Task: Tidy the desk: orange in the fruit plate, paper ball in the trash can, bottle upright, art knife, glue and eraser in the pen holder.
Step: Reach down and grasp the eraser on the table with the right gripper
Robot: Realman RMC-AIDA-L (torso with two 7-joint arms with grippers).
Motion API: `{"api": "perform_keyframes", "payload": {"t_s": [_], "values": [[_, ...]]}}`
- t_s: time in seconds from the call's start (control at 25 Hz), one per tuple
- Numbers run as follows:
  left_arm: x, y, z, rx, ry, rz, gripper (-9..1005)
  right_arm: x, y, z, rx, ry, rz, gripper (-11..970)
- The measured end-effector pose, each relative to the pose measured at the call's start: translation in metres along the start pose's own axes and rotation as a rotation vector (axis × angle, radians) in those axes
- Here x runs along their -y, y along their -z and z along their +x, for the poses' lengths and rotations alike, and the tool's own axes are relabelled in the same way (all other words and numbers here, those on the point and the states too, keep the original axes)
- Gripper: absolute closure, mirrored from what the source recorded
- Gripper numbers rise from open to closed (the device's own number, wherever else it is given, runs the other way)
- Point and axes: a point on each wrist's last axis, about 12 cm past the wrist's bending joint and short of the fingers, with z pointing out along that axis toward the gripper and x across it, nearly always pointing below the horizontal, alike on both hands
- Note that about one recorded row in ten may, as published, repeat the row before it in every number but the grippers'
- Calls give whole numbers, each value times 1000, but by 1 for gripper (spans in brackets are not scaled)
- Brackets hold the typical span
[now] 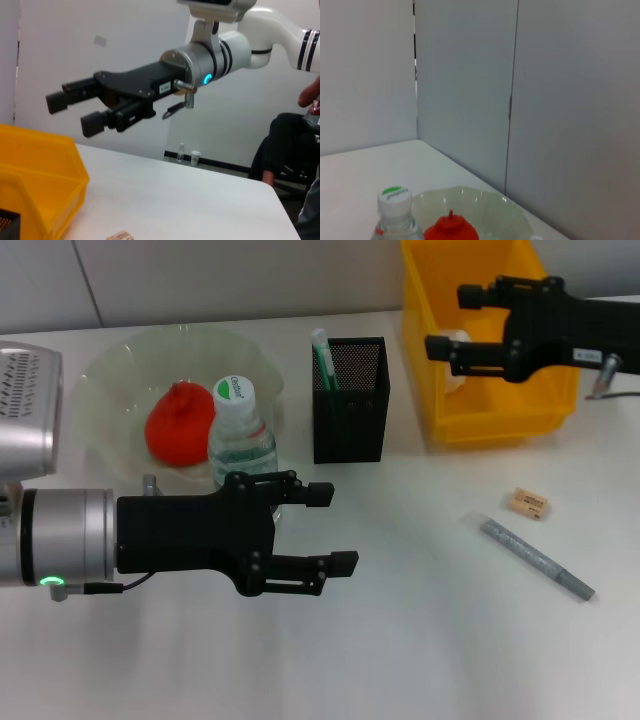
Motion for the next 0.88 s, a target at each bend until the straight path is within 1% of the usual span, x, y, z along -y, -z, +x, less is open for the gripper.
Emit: {"api": "perform_keyframes", "payload": {"t_s": [0.12, 0.24, 0.44, 0.52, 0.76, 0.88], "values": [[2, 1, -1, 15, -16, 11, 195, -4, 12, 7, -22, -9, 8, 203], [3, 2, -1, 24, -25, 19, 194, -7, 17, 11, -42, -21, 5, 203], [4, 1, -1, 27, -25, 20, 194, -10, 25, 21, -128, -57, 8, 204], [4, 1, -1, 27, -24, 22, 194, -10, 29, 25, -177, -92, 25, 204], [4, 2, 1, 26, -19, 14, 194, -11, 35, 27, -225, -142, 48, 204], [4, 2, 1, 28, -17, 10, 194, -13, 38, 25, -253, -191, 43, 204]]}}
